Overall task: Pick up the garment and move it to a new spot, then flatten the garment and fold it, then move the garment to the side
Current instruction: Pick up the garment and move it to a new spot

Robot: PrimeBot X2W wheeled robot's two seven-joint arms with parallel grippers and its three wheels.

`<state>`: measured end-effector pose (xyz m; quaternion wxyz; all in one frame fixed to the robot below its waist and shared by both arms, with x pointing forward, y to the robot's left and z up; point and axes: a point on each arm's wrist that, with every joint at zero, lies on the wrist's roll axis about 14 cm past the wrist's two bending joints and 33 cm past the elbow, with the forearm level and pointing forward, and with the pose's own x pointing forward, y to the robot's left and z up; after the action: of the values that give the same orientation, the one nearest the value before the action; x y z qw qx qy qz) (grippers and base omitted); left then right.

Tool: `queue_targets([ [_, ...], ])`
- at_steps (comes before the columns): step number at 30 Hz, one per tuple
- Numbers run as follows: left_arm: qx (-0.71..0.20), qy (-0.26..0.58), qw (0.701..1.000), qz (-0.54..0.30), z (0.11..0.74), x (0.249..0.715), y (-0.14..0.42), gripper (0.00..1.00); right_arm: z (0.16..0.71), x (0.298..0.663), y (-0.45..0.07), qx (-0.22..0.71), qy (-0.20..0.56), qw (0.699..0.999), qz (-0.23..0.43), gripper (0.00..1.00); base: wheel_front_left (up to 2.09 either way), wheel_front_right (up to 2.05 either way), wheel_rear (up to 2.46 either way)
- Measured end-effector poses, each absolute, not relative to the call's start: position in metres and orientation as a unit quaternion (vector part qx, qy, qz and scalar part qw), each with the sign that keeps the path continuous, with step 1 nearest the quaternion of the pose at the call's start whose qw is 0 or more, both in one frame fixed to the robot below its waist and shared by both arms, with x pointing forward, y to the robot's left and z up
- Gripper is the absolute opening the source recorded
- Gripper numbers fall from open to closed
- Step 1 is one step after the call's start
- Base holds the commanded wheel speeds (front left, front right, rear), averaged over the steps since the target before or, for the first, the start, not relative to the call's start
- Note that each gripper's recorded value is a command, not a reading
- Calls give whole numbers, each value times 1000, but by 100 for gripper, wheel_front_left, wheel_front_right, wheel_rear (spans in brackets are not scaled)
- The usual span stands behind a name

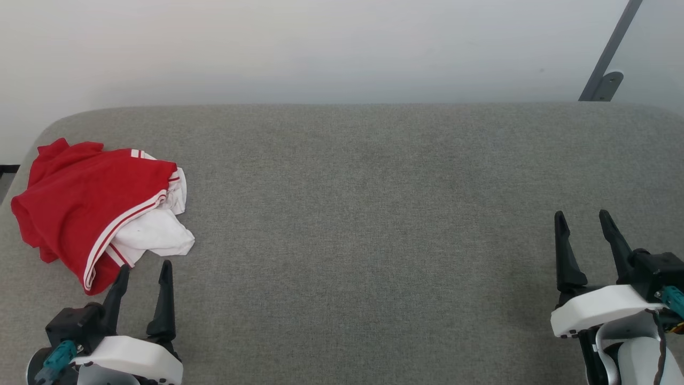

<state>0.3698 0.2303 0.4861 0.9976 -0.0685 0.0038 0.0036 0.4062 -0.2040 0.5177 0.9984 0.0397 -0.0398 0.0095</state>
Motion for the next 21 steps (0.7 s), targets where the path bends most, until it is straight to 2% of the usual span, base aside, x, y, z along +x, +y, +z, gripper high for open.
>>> queue_targets([
  [10,-44,7,999,9,483,367,237,100,519,410,-201,18,-47,999,13,100,0,0,0],
  [20,-21,9,996,91,479,331,286,100,510,431,-136,6,-42,994,99,100,0,0,0],
  [21,-19,9,993,115,480,318,297,100,510,437,-112,6,-42,991,130,100,0,0,0],
])
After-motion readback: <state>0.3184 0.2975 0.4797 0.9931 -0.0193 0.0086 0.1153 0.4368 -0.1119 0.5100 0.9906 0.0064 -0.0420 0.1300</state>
